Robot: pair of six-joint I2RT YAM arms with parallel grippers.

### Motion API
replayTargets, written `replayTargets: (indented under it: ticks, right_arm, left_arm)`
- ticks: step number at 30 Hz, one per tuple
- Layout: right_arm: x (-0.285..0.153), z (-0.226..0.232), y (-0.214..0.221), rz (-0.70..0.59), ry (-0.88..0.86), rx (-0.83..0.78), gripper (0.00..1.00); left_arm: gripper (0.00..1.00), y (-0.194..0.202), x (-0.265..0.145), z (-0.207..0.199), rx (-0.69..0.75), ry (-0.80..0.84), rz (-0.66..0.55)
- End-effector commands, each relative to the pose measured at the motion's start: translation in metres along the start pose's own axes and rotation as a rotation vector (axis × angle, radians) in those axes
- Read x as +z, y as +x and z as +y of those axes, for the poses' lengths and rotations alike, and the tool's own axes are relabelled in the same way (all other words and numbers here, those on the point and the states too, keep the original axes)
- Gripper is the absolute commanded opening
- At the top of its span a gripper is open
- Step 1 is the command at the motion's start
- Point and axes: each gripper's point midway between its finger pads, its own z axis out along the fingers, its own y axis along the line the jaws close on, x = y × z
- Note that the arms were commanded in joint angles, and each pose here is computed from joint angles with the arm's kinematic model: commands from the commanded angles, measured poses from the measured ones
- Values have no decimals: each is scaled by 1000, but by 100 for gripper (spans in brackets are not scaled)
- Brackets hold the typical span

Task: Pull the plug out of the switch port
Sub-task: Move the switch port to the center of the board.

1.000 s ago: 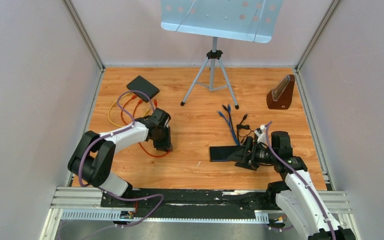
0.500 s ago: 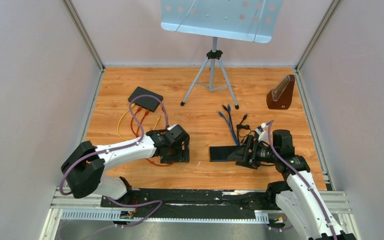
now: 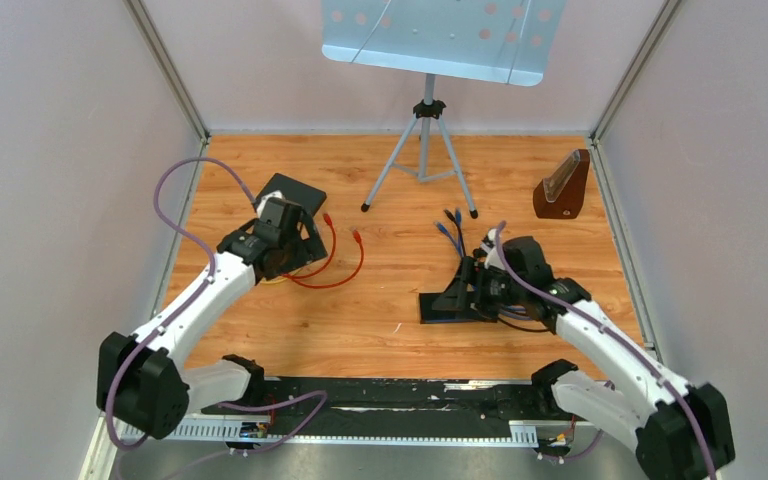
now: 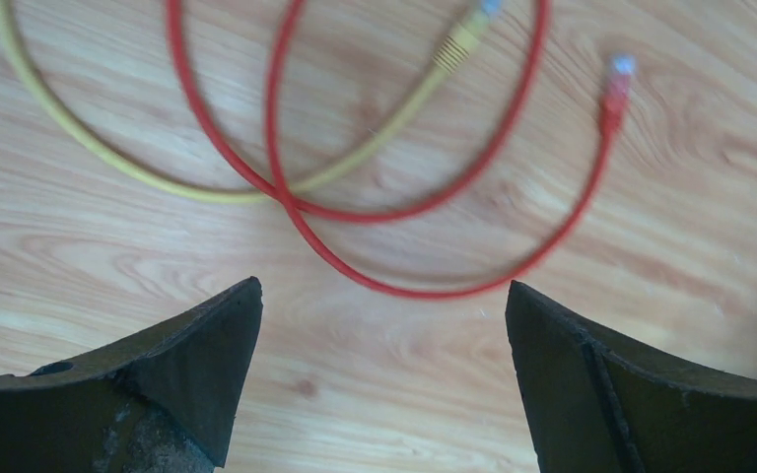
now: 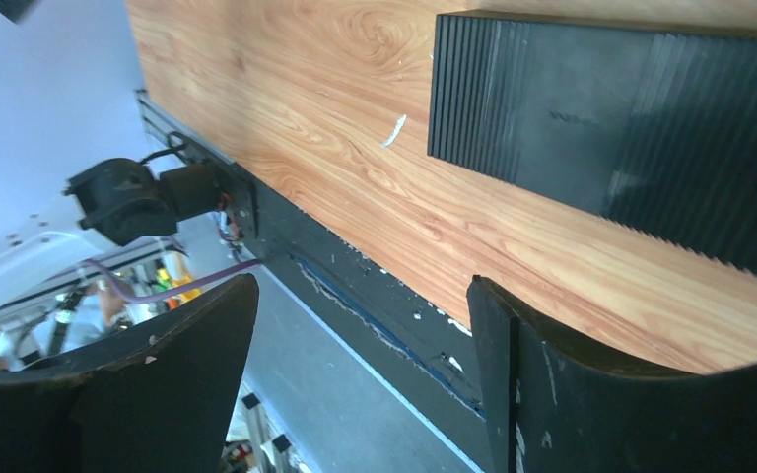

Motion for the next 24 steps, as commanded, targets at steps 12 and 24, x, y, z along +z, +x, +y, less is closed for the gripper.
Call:
replayTargets:
  ticks: [12,24]
  right_arm:
    - [44,49,-22,61,-77,-189,78]
    - [48,44,-12,113,-86,-192,78]
  left_arm:
    - [100,-60,80,13,17,-113,42]
    - [100,-26,114,42,-2,-194,152]
